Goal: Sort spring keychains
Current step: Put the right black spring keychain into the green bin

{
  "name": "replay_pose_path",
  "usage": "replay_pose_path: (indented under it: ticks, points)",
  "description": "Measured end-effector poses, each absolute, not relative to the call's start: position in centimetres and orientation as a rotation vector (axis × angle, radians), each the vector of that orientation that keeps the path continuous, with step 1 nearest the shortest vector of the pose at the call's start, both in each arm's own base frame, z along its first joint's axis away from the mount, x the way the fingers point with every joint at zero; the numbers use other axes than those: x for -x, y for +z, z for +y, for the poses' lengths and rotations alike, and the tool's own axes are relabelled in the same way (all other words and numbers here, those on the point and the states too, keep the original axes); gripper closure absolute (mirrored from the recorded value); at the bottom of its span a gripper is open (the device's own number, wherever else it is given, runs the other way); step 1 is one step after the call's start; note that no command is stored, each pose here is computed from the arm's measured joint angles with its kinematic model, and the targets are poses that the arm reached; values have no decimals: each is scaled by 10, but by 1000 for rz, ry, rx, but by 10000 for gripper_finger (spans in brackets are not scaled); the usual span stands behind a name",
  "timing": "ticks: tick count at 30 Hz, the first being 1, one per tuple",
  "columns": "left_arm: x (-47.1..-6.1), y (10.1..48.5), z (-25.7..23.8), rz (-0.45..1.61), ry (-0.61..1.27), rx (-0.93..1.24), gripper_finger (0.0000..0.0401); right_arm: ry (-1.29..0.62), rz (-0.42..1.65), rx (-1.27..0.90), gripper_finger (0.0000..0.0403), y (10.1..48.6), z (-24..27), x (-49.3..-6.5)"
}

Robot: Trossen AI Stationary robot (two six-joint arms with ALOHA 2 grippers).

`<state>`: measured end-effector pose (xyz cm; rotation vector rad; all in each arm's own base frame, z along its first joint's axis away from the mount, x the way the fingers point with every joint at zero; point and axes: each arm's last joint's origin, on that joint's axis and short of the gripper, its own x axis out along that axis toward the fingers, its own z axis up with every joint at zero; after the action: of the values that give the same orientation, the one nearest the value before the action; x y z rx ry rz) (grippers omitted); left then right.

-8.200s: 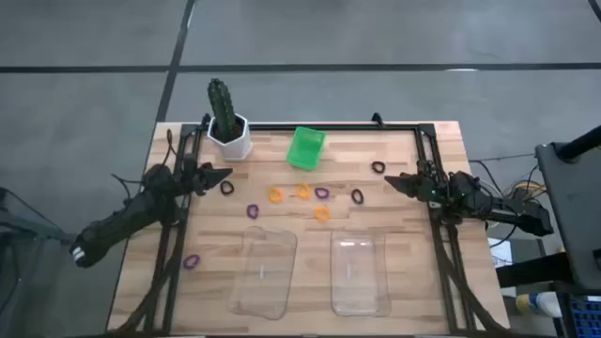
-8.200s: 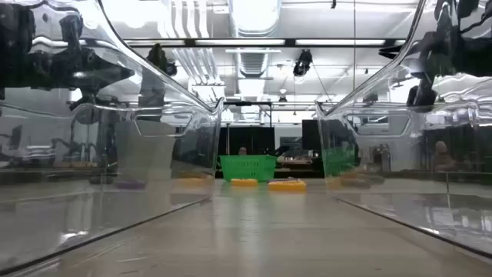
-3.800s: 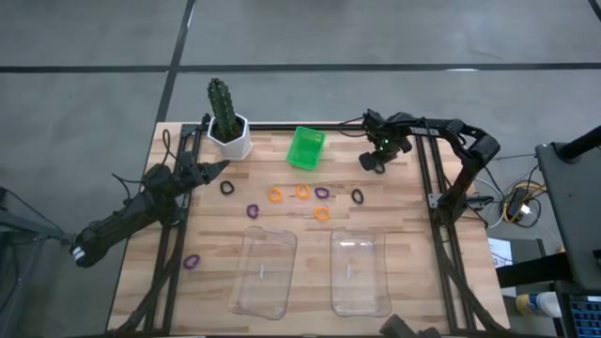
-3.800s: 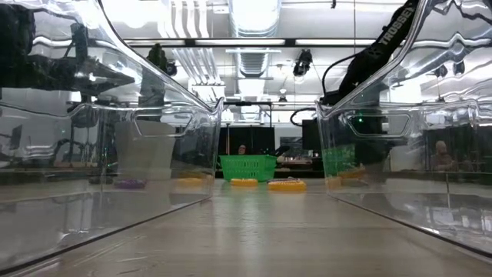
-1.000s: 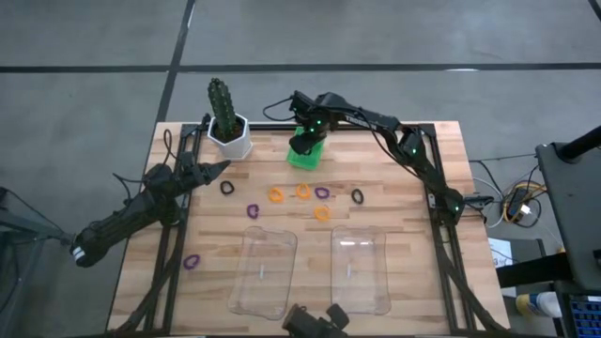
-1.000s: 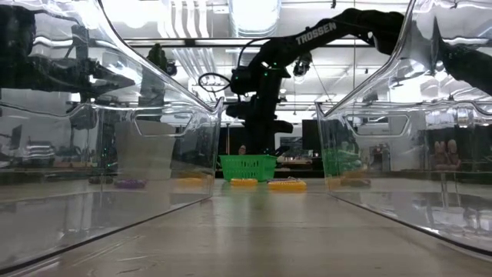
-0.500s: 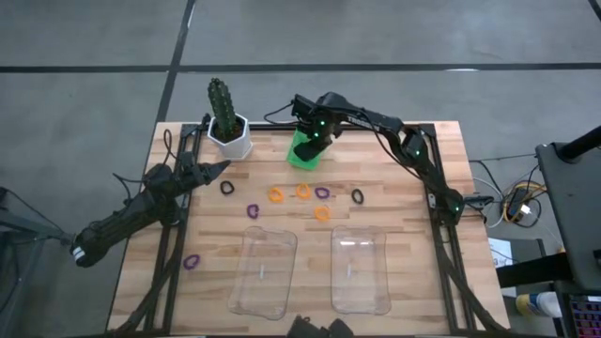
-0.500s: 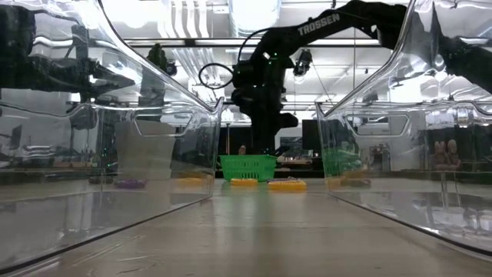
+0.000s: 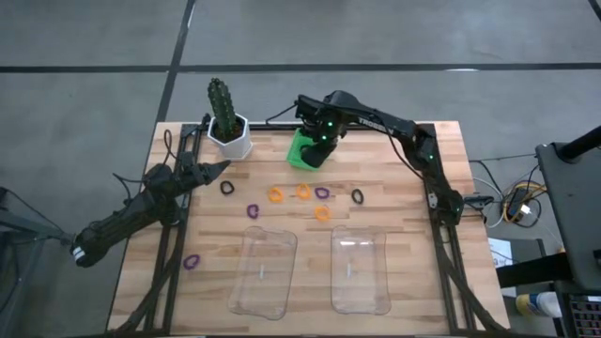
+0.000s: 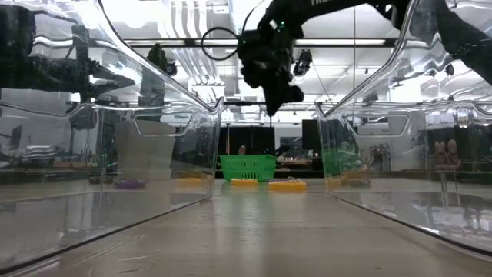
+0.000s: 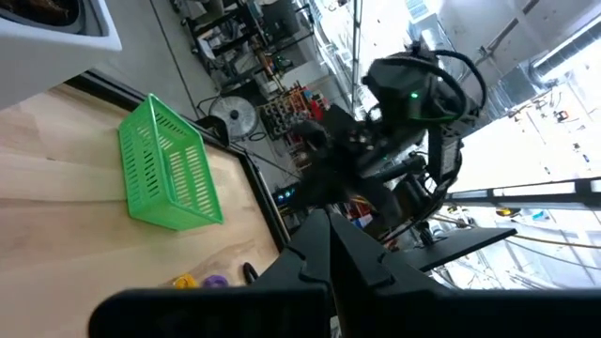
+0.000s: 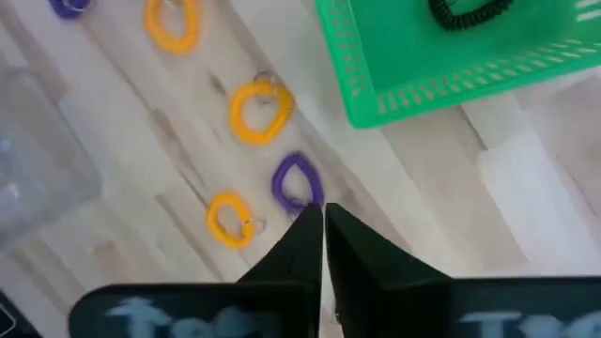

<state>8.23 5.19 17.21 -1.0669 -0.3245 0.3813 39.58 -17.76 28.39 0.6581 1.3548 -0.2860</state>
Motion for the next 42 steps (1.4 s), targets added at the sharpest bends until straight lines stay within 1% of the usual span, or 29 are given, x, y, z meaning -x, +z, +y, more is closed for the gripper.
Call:
replay_pose_path:
  ticks: [6,12,16,24,26,28,33,36,39,42]
  points:
    - [-83,172,52,-323,382,1076,401,-293,1373,-680,394,301,-162,-376]
    - [-83,172,52,-321,383,1082,401,-302,1439,-712,394,301,-137,-344]
    - [-83,171,52,-319,385,1081,401,-355,1462,-774,394,288,-123,-318]
    - [-83,171,52,-317,375,1114,401,-495,1413,-922,390,254,-105,-277]
    - [-83,171,52,-317,374,1117,401,-512,1411,-938,378,247,-102,-269]
    - [-83,171,52,-318,373,1117,401,-525,1410,-948,357,237,-99,-263]
    - [-83,171,52,-319,373,1116,401,-560,1375,-916,280,213,-97,-257]
    - [-83,171,52,-321,372,1123,401,-598,1376,-945,239,200,-97,-255]
    - [-83,171,52,-325,371,1138,401,-617,1383,-952,215,192,-96,-252]
    - [-83,171,52,-324,371,1138,401,-679,1388,-927,208,182,-95,-247]
